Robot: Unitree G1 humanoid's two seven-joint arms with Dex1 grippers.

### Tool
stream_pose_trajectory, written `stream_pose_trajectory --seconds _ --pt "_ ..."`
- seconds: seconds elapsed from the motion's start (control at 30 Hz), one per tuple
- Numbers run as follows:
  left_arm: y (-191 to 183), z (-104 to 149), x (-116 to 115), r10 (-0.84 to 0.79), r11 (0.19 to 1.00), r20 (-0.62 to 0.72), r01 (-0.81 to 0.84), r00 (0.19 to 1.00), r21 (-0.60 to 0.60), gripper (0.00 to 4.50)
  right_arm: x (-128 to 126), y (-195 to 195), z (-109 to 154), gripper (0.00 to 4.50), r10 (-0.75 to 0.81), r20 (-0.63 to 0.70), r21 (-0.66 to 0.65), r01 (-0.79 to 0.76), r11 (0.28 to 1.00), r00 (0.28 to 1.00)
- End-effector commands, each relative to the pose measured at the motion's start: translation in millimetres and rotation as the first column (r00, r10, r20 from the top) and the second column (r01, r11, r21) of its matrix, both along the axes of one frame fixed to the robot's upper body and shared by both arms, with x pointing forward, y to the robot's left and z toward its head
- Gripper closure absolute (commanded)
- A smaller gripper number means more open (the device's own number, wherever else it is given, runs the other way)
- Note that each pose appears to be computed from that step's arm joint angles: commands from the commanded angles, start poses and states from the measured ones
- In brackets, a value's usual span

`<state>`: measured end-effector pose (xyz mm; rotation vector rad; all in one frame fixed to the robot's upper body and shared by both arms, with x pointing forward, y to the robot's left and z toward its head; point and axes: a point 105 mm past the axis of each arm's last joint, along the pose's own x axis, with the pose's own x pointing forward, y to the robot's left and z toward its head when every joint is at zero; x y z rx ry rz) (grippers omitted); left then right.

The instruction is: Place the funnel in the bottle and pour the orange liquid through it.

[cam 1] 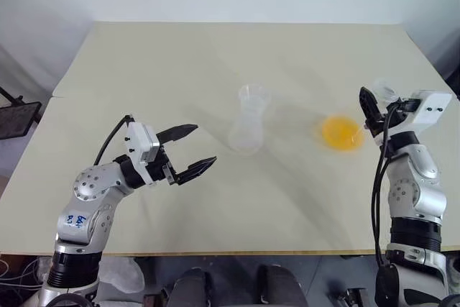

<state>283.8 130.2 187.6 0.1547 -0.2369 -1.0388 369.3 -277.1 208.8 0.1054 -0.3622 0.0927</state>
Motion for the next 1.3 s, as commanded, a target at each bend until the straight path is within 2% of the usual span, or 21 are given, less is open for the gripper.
stream_pose_trajectory --seconds 0.03,0.1,0.23,0.3,0.37,0.47,0.63,0.7,1.0,1.3 --pt "-1 12 -5 -0.006 1.000 0.061 0.007 0.998 -0.005 0.00 -4 14 30 2.02 0.046 0.136 -0.022 -0.043 0.999 0.990" --pt "-1 12 -3 -0.003 1.000 0.062 0.003 0.998 -0.006 0.00 -3 26 43 2.02 0.071 0.180 -0.044 -0.064 0.997 0.981" --pt "1 17 3 0.019 0.999 0.068 -0.017 0.997 -0.034 0.00 6 80 58 2.02 0.223 0.123 -0.160 -0.203 0.966 0.967" --pt "0 18 5 0.024 0.999 0.069 -0.021 0.997 -0.045 0.00 3 111 69 2.02 0.286 0.133 -0.306 -0.235 0.923 0.949" --pt "-1 18 7 0.031 0.998 0.069 -0.027 0.997 -0.058 0.00 -1 131 69 2.02 0.338 0.122 -0.452 -0.251 0.856 0.933" --pt "-3 17 8 0.037 0.997 0.067 -0.032 0.997 -0.070 0.00 -5 147 74 2.02 0.356 0.180 -0.622 -0.174 0.764 0.917" --pt "-6 14 7 0.051 0.996 0.066 -0.045 0.997 -0.082 0.00 -1 159 77 2.02 0.346 0.258 -0.748 -0.040 0.662 0.902" --pt "-6 12 6 0.061 0.995 0.063 -0.056 0.996 -0.087 0.00 0 165 78 2.02 0.337 0.313 -0.827 0.080 0.557 0.888" --pt "-9 8 3 0.076 0.994 0.061 -0.070 0.995 -0.089 0.00 5 182 81 2.02 0.351 0.413 -0.882 0.272 0.385 0.840" --pt "-12 7 3 0.082 0.992 0.059 -0.076 0.995 -0.097 0.00 3 190 84 2.02 0.373 0.494 -0.867 0.412 0.281 0.785"
